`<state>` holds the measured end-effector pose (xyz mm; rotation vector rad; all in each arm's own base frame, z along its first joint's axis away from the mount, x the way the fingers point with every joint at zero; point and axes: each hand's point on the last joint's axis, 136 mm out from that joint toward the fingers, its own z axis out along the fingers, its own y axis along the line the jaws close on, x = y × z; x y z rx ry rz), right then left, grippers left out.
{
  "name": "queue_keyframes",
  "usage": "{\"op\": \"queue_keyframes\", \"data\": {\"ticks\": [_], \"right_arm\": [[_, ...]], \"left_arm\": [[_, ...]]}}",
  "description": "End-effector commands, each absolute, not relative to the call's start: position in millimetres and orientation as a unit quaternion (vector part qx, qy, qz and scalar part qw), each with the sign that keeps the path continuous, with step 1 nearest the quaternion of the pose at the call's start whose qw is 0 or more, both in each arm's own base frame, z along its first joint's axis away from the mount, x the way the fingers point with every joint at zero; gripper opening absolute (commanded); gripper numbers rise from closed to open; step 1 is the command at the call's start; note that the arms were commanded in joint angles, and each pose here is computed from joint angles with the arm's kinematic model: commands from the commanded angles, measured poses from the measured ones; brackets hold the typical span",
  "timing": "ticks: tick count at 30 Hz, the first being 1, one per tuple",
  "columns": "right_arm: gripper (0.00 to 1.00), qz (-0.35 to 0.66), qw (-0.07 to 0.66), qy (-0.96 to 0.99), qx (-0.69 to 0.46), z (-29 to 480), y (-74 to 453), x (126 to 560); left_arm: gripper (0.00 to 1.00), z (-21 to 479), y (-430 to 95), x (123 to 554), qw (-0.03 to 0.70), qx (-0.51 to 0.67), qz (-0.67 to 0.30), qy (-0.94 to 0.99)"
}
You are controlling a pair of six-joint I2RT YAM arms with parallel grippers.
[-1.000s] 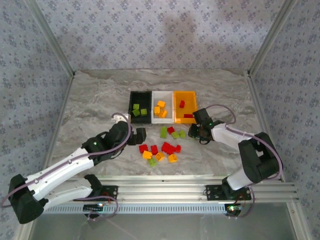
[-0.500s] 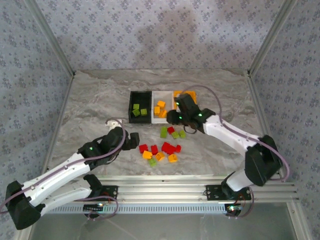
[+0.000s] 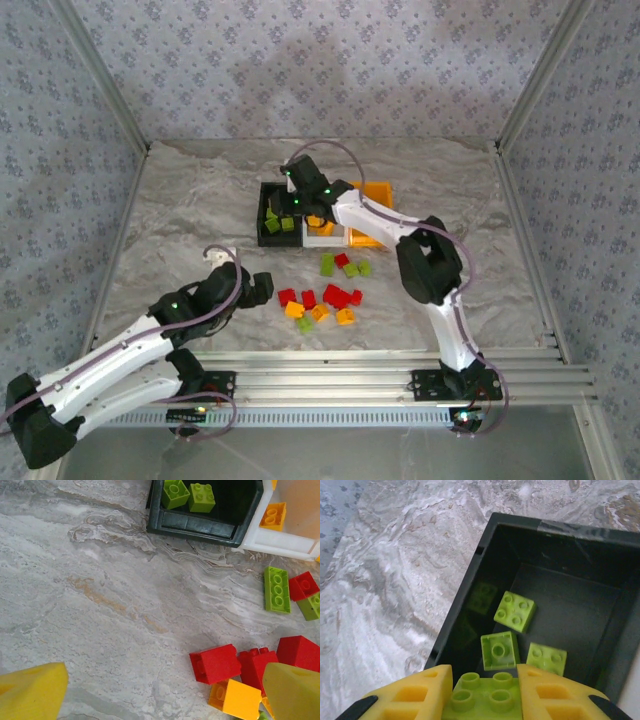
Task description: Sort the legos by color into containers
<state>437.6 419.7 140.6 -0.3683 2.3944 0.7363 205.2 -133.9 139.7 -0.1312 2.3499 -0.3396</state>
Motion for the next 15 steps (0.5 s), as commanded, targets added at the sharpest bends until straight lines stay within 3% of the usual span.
{"op": "queue_keyframes", "data": {"ticks": [1, 6, 15], "right_arm": [[0.38, 0.291, 0.297, 0.896, -0.155, 144.5, 432.5, 449.3], [0.58, 0.303, 0.308, 0.888, -0.154, 155.4, 438.3, 458.2], [0.62, 0.32, 0.344, 0.873, -0.134, 204.0, 404.5, 440.3]], "left_arm": [[1.0, 134.9, -130.3, 199.9, 0.36, -0.055, -0.131, 0.922], [0.99, 135.0, -128.9, 198.0, 0.358, -0.053, -0.131, 0.923], [1.0, 137.7, -149.2, 203.3, 0.347, -0.024, -0.148, 0.926]]}}
